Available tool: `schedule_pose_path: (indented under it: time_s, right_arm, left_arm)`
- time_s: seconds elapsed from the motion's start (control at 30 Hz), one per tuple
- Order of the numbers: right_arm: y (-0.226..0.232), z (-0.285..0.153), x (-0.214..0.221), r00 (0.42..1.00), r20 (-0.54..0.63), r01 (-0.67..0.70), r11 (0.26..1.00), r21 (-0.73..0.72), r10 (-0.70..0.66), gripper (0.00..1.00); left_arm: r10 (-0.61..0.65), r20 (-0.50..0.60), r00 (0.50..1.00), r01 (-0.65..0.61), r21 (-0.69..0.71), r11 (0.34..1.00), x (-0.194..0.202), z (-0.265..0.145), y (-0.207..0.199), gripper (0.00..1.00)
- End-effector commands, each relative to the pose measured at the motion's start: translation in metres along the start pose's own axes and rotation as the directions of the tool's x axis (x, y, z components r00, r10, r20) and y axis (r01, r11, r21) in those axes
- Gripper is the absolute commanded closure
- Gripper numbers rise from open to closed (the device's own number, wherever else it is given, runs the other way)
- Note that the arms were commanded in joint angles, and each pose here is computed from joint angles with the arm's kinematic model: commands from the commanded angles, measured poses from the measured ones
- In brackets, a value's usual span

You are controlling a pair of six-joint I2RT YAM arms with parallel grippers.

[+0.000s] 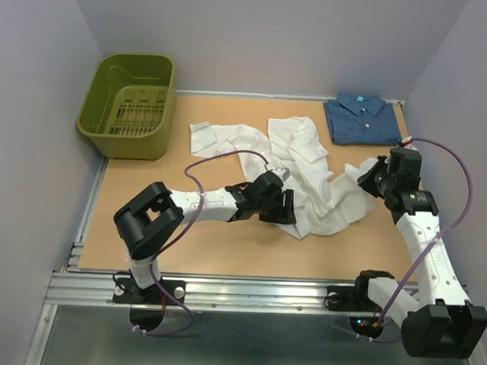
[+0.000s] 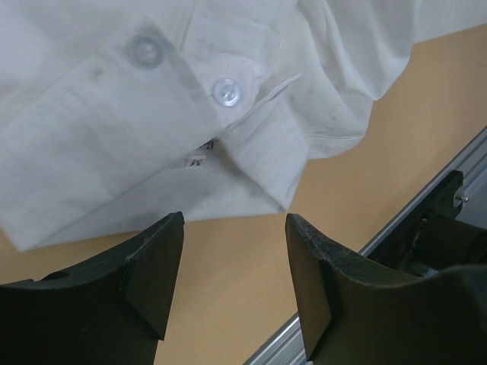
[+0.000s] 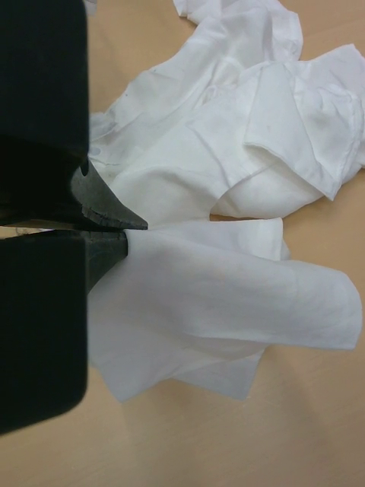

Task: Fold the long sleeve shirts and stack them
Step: Flatten the shirt out

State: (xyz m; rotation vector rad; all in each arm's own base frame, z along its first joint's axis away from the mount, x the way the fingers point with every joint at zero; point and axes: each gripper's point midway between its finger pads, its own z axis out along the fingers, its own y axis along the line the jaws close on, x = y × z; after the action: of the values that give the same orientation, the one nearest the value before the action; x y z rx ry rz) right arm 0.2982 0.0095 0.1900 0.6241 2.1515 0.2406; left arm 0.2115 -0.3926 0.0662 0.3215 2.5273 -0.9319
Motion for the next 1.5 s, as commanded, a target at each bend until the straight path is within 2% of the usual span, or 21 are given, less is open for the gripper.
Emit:
schedule_pose_path:
  time_s: [0.0,0.17,0.47,0.77,0.87,0.9,1.0,1.1,1.13,1.17,1.23,1.27,1.3,1.33,1.37,1.4,1.43,1.47]
  right_arm:
    - [0.0,-0.001,0.002,1.0,0.021,-0.01,1.0,-0.021,0.01,0.99]
    - [-0.001,0.002,0.006,1.0,0.011,-0.014,1.0,-0.022,0.014,0.99]
    - [-0.005,0.001,0.008,1.0,0.023,-0.015,1.0,-0.011,0.015,0.99]
    - [-0.007,0.0,0.008,0.999,0.03,-0.012,1.0,-0.008,0.012,0.99]
    - [-0.006,-0.002,0.006,0.999,0.04,-0.013,1.0,-0.013,0.014,0.99]
    - [-0.005,-0.004,0.004,0.999,0.045,-0.011,1.0,-0.016,0.012,0.99]
    - [0.0,-0.008,-0.008,0.997,0.074,0.006,1.0,-0.023,-0.004,0.99]
    - [0.012,-0.022,-0.046,0.985,0.165,0.05,0.998,-0.024,-0.046,0.99]
    - [0.016,-0.028,-0.058,0.979,0.194,0.064,0.998,-0.025,-0.058,0.99]
    - [0.028,-0.04,-0.084,0.966,0.252,0.071,0.997,-0.042,-0.058,0.99]
    - [0.036,-0.052,-0.115,0.944,0.323,0.08,0.997,-0.022,-0.068,0.99]
    - [0.041,-0.058,-0.131,0.932,0.354,0.096,0.995,-0.019,-0.083,0.99]
    - [0.057,-0.07,-0.162,0.909,0.409,0.105,0.994,-0.036,-0.081,0.99]
    - [0.066,-0.076,-0.176,0.898,0.431,0.117,0.992,-0.047,-0.086,0.99]
    - [0.074,-0.081,-0.188,0.886,0.454,0.138,0.989,-0.058,-0.097,0.99]
    - [0.083,-0.089,-0.204,0.867,0.488,0.148,0.986,-0.073,-0.094,0.99]
    - [0.096,-0.102,-0.229,0.837,0.541,0.155,0.984,-0.091,-0.082,0.99]
    - [0.101,-0.112,-0.243,0.814,0.573,0.17,0.982,-0.082,-0.093,0.99]
  left_arm:
    - [-0.012,0.061,0.998,0.006,0.096,0.995,-0.024,0.005,-0.038,0.35]
    - [-0.025,0.07,0.997,0.02,0.072,0.997,-0.03,0.023,-0.038,0.37]
    - [-0.073,0.067,0.995,0.073,0.0,0.997,-0.029,0.049,-0.022,0.49]
    - [-0.082,0.079,0.994,0.082,0.001,0.997,-0.035,0.052,-0.023,0.74]
    - [-0.083,0.091,0.992,0.082,0.011,0.997,-0.038,0.052,-0.025,0.89]
    - [-0.085,0.098,0.991,0.084,0.013,0.996,-0.041,0.05,-0.025,1.0]
    - [-0.079,0.115,0.99,0.079,0.007,0.997,-0.052,0.038,-0.02,1.0]
    - [-0.029,0.211,0.977,0.045,-0.072,0.996,-0.098,-0.002,-0.002,1.0]
    - [-0.008,0.279,0.96,0.026,-0.063,0.998,-0.129,-0.03,-0.014,1.0]
    - [0.051,0.351,0.935,0.001,-0.147,0.989,-0.161,-0.051,0.006,1.0]
    - [0.111,0.375,0.921,-0.022,-0.233,0.972,-0.192,-0.088,0.021,1.0]
    - [0.137,0.475,0.869,-0.021,-0.24,0.971,-0.243,-0.128,0.009,1.0]
    - [0.207,0.436,0.876,-0.063,-0.323,0.944,-0.252,-0.146,0.02,1.0]
    - [0.243,0.453,0.858,-0.076,-0.355,0.932,-0.271,-0.165,0.017,1.0]
    - [0.281,0.54,0.793,-0.081,-0.364,0.928,-0.311,-0.203,-0.007,1.0]
    - [0.312,0.532,0.787,-0.087,-0.404,0.91,-0.32,-0.22,-0.002,1.0]
    - [0.348,0.55,0.76,-0.104,-0.425,0.899,-0.333,-0.238,-0.008,1.0]
    - [0.36,0.624,0.694,-0.101,-0.411,0.906,-0.355,-0.273,-0.028,1.0]
